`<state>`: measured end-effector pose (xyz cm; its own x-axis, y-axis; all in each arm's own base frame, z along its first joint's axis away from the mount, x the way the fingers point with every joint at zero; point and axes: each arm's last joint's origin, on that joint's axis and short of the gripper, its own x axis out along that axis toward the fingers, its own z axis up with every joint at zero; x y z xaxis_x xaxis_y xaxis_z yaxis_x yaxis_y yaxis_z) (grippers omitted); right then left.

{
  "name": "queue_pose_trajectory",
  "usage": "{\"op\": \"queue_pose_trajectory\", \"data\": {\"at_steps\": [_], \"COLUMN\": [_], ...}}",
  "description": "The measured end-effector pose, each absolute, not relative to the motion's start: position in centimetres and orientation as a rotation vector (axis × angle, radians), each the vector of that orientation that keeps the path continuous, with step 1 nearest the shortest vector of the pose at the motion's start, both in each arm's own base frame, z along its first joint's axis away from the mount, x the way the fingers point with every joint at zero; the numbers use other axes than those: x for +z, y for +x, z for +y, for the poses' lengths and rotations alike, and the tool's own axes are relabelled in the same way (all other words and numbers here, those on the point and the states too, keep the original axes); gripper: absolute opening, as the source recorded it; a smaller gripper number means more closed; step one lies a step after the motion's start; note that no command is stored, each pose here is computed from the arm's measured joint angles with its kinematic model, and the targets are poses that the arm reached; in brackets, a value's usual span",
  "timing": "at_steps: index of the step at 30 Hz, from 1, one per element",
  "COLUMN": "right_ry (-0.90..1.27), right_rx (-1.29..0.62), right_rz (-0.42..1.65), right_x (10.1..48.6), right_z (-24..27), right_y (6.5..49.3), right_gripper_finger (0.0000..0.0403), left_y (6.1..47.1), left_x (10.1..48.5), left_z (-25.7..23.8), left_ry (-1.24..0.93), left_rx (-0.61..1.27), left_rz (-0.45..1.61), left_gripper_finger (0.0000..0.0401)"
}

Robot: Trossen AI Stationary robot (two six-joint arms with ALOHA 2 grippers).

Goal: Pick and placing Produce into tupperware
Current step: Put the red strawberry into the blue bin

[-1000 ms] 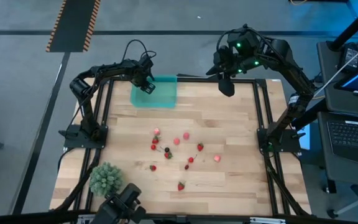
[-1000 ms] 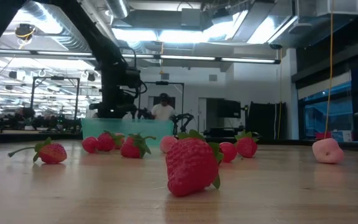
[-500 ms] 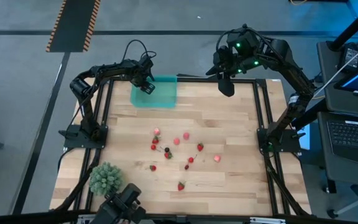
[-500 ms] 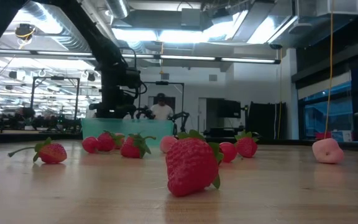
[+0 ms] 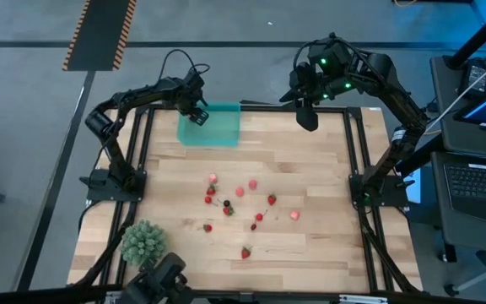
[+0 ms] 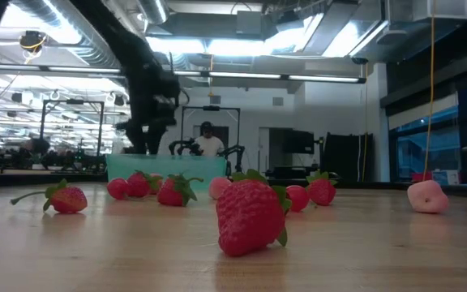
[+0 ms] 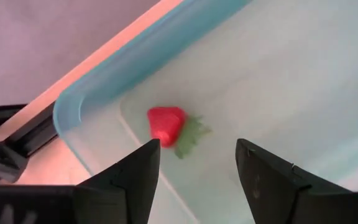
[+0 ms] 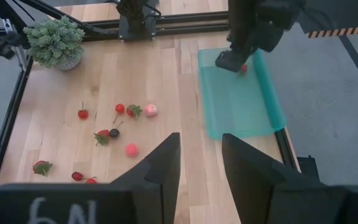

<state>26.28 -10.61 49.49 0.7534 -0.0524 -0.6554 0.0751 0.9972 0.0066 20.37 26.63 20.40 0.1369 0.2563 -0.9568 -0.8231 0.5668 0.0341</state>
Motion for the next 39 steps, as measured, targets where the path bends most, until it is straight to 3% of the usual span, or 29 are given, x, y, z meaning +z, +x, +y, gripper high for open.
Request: {"op": "queue_pose_trajectory", "data": {"at_steps": [9,18,31,39], "right_ry": [0.033,0.034,0.085,0.174], "right_rx": [-0.069,-0.07,-0.085,-0.102], "right_rz": [0.714,0.714,0.727,0.804], "right_x": [49.5,49.5,49.4,48.8], "right_z": [-10.6,-10.6,-10.6,-10.3], "right_y": [26.3,26.3,26.2,25.7], "right_gripper_finger": [0.0121,0.0121,0.0121,0.0121], "left_y": [19.2,18.9,20.8,23.6], "left_x": [26.9,31.1,32.1,30.9], "left_z": [22.1,14.5,6.9,3.8], "left_ry": [-0.585,-0.559,-0.465,-0.376], "left_rx": [0.719,0.487,0.255,0.233], "left_rz": [1.048,1.051,1.12,1.159], "left_gripper_finger": [0.0204,0.0204,0.0204,0.0204]}}
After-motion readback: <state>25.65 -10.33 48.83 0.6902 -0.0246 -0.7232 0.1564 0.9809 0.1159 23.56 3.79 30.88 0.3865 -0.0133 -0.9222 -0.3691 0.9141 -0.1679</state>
